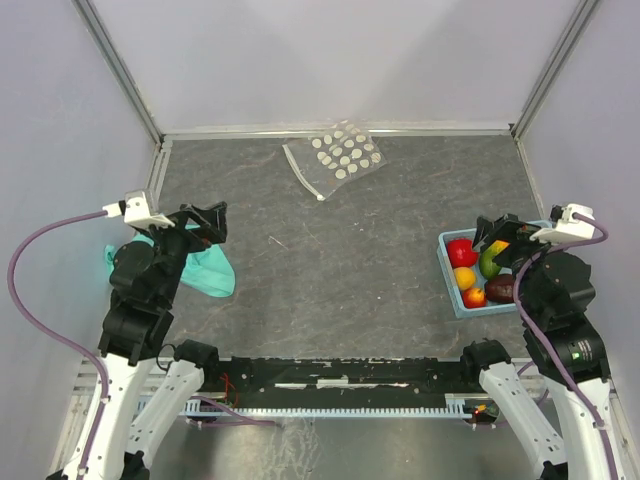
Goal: Place the food in the zip-top bag and seal the zipper
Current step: Pick up the zipper food storage bag at the center of the board.
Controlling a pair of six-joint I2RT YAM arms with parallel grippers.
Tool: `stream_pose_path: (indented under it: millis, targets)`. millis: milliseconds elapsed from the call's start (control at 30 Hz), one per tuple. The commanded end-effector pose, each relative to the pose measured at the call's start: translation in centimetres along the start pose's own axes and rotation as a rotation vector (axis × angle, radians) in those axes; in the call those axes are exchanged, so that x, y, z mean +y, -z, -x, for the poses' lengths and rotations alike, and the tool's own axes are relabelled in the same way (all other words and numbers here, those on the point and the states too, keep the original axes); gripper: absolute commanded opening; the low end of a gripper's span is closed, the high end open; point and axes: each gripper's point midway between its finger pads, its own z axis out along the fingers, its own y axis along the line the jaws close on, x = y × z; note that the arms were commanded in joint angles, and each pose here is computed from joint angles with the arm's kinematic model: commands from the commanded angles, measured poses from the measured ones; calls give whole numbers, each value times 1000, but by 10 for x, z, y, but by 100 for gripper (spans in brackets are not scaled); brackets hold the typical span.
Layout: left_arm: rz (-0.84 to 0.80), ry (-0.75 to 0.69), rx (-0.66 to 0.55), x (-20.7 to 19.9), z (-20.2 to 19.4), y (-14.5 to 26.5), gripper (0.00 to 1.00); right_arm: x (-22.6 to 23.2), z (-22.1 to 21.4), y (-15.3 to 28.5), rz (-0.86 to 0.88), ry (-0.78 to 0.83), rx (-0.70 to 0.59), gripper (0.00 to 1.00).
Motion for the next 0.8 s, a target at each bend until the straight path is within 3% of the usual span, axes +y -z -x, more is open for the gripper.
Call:
stream_pose_path:
  millis: [0, 500, 767]
  targets:
    - [-11, -21, -31, -2, 7, -6, 100, 6, 19, -1, 20, -7, -54, 99]
    - [-14, 12, 22, -5, -11, -28, 100, 5, 15, -2, 23, -20, -72, 99]
    - [-20, 184, 133, -15, -51, -70, 99, 14, 4, -13, 58, -32, -45, 99]
